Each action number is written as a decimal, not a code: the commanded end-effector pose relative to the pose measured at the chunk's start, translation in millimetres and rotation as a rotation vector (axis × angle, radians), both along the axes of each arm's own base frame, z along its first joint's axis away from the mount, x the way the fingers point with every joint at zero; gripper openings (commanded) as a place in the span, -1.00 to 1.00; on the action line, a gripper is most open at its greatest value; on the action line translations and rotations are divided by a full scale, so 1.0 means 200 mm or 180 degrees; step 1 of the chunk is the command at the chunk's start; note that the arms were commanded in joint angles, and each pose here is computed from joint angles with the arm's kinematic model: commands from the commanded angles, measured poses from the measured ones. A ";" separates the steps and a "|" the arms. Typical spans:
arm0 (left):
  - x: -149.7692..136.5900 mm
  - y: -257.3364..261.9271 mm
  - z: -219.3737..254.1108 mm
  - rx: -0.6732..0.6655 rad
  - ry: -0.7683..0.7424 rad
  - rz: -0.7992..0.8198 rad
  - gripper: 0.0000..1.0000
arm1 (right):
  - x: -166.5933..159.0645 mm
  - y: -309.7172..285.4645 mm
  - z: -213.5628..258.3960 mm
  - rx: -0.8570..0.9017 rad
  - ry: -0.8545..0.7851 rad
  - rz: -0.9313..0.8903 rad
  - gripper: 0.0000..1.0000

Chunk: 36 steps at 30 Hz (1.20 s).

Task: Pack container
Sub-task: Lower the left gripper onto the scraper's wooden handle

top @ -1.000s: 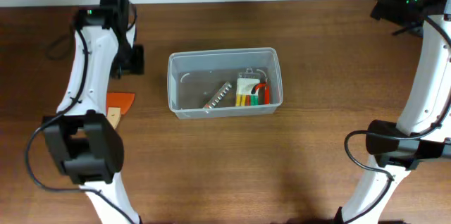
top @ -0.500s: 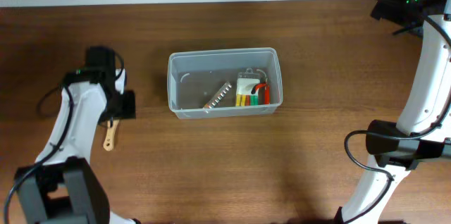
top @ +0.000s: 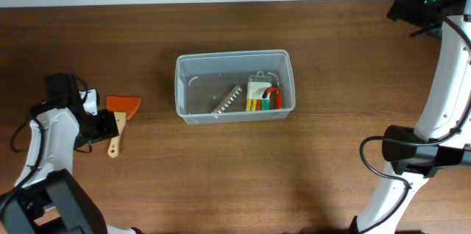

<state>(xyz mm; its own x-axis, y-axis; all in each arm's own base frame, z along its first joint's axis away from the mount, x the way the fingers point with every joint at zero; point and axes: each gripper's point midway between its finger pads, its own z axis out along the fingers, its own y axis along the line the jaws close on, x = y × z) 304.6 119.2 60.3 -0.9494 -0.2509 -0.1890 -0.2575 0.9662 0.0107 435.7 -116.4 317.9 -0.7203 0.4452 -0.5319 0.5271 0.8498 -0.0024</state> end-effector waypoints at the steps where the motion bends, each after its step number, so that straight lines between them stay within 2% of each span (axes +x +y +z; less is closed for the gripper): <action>1: 0.03 -0.06 -0.01 -0.0139 -0.0094 -0.0238 0.40 | -0.02 -0.01 0.05 -0.0033 -0.0093 -0.0038 0.97; 6: 0.04 -0.11 -0.14 -0.0198 0.0110 -0.0429 0.40 | -0.02 -0.01 0.05 -0.0033 -0.0093 -0.0038 0.97; 17: -0.02 -0.14 -0.40 -0.0338 0.0580 -0.0460 0.37 | -0.02 -0.01 0.05 -0.0033 -0.0093 -0.0038 0.98; 20: -0.03 -0.14 -0.43 -0.0359 0.0627 -0.0459 0.28 | -0.02 -0.01 0.05 -0.0033 -0.0093 -0.0038 0.98; 22: -0.03 -0.14 -0.44 -0.0364 0.0637 -0.0459 0.15 | -0.02 -0.01 0.05 -0.0033 -0.0093 -0.0038 0.97; 27: -0.03 -0.14 -0.43 -0.0364 0.0638 -0.0456 -0.40 | -0.02 -0.01 0.05 -0.0033 -0.0093 -0.0038 0.97; 30: -0.03 -0.14 -0.43 -0.0365 0.0639 -0.0455 -0.48 | -0.02 -0.01 0.05 -0.0033 -0.0093 -0.0038 0.98; 35: -0.03 -0.14 -0.43 -0.0367 0.0639 -0.0444 -0.96 | -0.02 -0.01 0.05 -0.0033 -0.0093 -0.0038 0.97; 36: -0.03 -0.14 -0.43 -0.0365 0.0638 -0.0443 -0.96 | -0.02 -0.01 0.05 -0.0033 -0.0093 -0.0037 0.97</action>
<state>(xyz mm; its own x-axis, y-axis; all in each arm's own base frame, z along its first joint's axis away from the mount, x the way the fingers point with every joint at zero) 312.4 103.2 -3.8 -0.9904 -0.1309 -0.0447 -0.1306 0.9914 -0.0111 435.7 -116.4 317.9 -0.7205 0.4449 -0.5319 0.5268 0.8500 -0.0026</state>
